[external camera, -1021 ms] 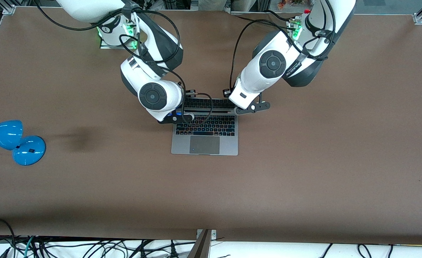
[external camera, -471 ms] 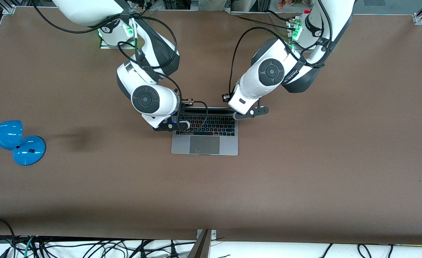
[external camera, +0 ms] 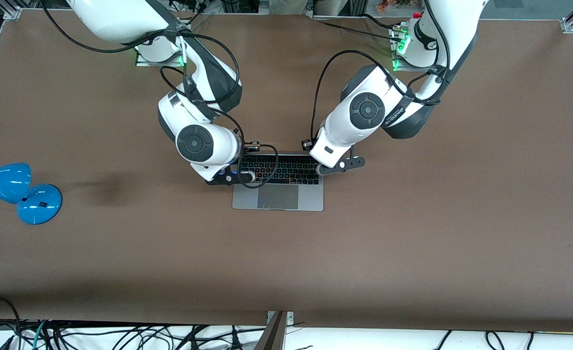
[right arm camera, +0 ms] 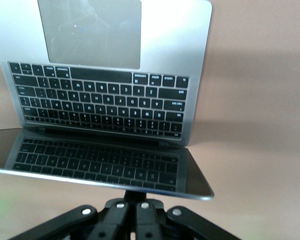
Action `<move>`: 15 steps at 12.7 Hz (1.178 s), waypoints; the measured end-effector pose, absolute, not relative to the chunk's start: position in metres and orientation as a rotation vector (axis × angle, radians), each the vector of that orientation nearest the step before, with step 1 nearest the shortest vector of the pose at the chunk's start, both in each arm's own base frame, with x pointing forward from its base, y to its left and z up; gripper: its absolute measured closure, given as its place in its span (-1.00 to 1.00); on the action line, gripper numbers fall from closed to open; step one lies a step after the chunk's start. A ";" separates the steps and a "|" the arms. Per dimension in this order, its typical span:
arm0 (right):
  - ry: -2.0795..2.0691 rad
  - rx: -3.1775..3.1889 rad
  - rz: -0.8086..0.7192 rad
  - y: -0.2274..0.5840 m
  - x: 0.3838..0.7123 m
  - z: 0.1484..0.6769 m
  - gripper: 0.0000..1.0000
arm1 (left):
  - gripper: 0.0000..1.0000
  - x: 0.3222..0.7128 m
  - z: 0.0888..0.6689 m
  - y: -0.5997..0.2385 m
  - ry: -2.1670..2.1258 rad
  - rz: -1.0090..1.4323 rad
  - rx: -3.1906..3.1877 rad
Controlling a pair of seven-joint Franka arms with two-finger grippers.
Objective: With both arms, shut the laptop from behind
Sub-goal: 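Push the screen down with both grippers until the lid lies shut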
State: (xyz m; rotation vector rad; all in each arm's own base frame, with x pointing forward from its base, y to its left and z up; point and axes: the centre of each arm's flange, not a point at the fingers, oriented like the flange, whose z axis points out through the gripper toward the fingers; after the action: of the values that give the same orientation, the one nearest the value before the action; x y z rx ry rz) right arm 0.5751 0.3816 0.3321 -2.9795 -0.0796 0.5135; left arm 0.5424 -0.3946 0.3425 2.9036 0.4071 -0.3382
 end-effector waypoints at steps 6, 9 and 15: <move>-0.095 -2.958 0.415 0.376 0.591 0.321 0.98 | 0.98 0.568 0.327 -0.386 0.435 -0.299 2.924; -0.124 -2.945 0.368 0.371 0.601 0.309 0.98 | 0.98 0.583 0.316 -0.385 0.468 -0.273 2.936; -0.147 -2.928 0.294 0.358 0.619 0.278 0.98 | 0.98 0.598 0.302 -0.386 0.495 -0.258 2.911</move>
State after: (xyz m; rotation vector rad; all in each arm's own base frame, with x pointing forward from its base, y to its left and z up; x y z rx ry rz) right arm 0.6191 0.3583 0.2778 -2.9283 -0.1469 0.2937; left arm 0.5979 -0.3856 0.3021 2.9114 0.4951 -0.2584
